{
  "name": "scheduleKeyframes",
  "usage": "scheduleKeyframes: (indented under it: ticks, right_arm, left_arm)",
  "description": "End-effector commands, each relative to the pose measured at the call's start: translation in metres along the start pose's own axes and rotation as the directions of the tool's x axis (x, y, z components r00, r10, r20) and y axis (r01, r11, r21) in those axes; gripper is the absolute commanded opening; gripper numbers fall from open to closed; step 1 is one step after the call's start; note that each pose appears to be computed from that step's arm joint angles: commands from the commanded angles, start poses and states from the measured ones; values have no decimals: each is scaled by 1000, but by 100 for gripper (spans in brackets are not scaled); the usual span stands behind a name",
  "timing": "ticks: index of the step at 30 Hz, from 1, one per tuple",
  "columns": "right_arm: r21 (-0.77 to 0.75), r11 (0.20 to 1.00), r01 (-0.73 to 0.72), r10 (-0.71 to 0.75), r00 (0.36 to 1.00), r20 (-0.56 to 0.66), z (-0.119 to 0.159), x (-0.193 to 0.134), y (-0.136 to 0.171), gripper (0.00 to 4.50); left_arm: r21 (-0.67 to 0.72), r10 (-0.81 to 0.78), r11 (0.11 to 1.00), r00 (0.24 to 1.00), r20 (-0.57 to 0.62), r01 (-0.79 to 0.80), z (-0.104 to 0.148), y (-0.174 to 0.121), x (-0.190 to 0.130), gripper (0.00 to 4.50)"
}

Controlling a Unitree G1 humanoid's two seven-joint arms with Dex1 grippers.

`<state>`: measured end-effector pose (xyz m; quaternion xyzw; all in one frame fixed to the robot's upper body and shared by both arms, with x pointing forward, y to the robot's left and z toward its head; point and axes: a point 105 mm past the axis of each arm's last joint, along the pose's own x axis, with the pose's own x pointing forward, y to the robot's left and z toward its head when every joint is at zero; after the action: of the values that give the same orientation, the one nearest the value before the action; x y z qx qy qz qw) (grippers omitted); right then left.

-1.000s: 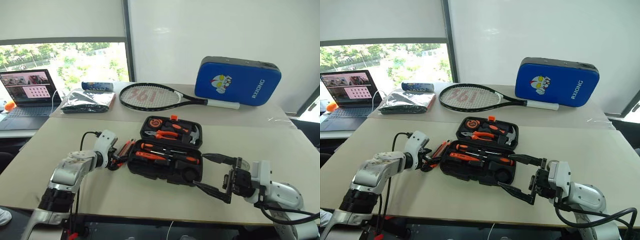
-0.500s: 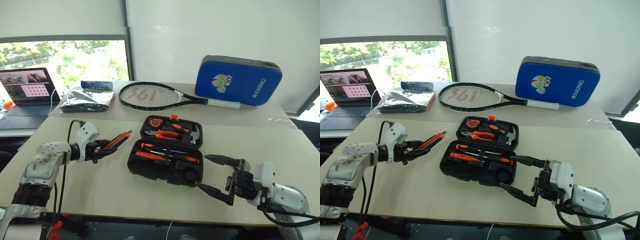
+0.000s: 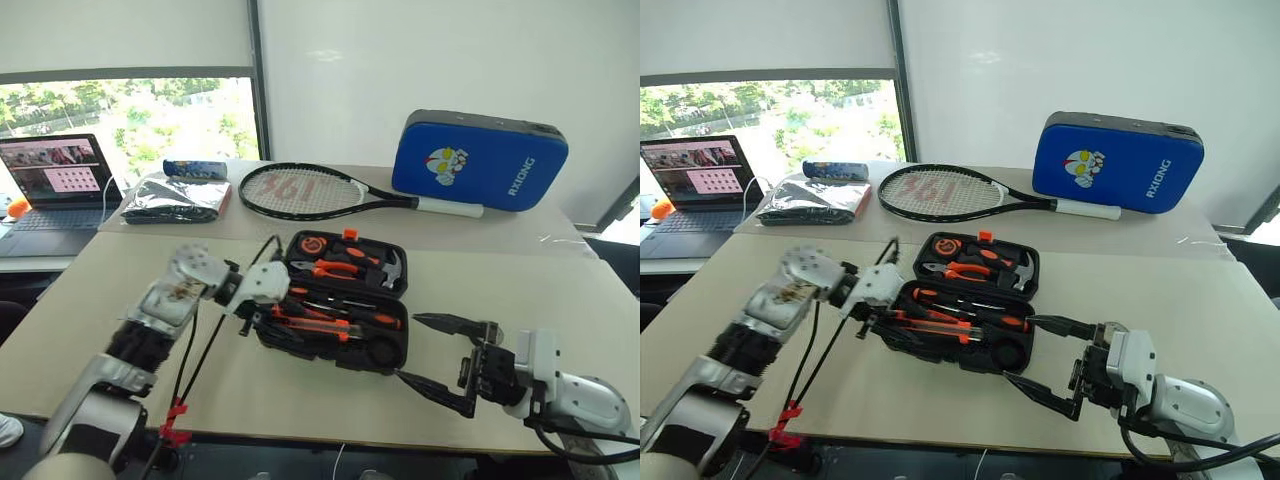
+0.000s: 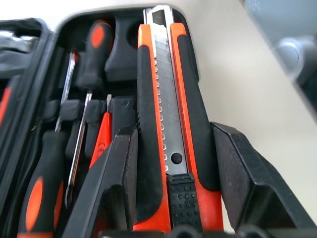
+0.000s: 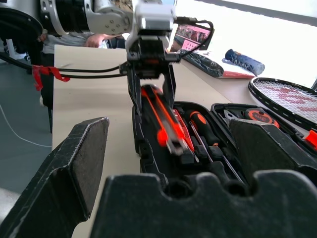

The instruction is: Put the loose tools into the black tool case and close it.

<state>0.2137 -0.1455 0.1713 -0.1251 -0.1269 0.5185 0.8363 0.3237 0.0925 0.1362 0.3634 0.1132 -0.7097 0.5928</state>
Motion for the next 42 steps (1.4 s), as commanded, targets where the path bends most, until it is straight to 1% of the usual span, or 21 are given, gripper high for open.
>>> scheduleKeyframes:
  ticks: [1,6,15,20,24,26,27,28,30,31,32,34,36,39,41,42]
  right_arm:
    - [-28,1000,4,-3,1000,23,11,1,1,450]
    - [-20,1000,16,-16,1000,10,11,-3,3,450]
    - [-22,999,27,-27,999,-18,9,-8,1,450]
    - [-23,999,26,-27,999,-17,8,-7,-1,450]
    - [-24,999,23,-23,1000,-18,6,-6,-2,450]
    - [-24,999,21,-21,1000,-17,6,-5,-2,450]
    - [-24,1000,20,-21,1000,-17,6,-5,-2,450]
    - [-24,1000,20,-21,1000,-17,5,-5,-3,450]
    - [-24,1000,19,-19,1000,-19,5,-6,-3,450]
    - [-24,1000,19,-19,1000,-20,4,-6,-3,450]
    - [-24,1000,20,-21,1000,-21,4,-6,-3,450]
    - [-22,1000,23,-23,999,-22,3,-7,-3,450]
    - [-20,1000,23,-24,999,-23,2,-8,-3,450]
    - [-18,1000,25,-26,999,-21,0,-7,-3,450]
    - [-18,999,26,-26,1000,-16,0,-6,-4,450]
    - [-18,999,26,-26,1000,-13,-1,-5,-4,450]
  left_arm:
    - [38,32,999,998,-48,-30,1,10,-1,175]
    - [28,48,999,995,-83,-46,-7,14,5,175]
    - [20,-49,999,995,-84,51,-9,3,4,175]
    - [7,-51,999,995,-81,51,-11,4,9,175]
    - [-34,-91,996,993,-79,88,-14,0,13,175]
    - [-18,-49,999,995,-83,47,-14,7,14,274]
    - [-10,-31,999,997,-75,30,-12,10,13,288]
    - [4,-12,1000,998,-63,13,-9,13,11,329]
    - [43,18,999,999,-43,-16,-3,19,5,390]
    - [58,21,998,999,-43,-19,-1,20,3,433]
    - [75,22,997,999,-30,-20,4,21,-2,449]
    - [73,16,997,999,42,-19,22,22,-16,449]
    - [76,8,997,995,96,-16,34,21,-25,449]
    - [63,17,998,991,132,-26,40,21,-32,449]
    - [70,53,996,993,105,-61,31,25,-32,395]
    - [75,41,996,995,86,-48,25,22,-30,376]
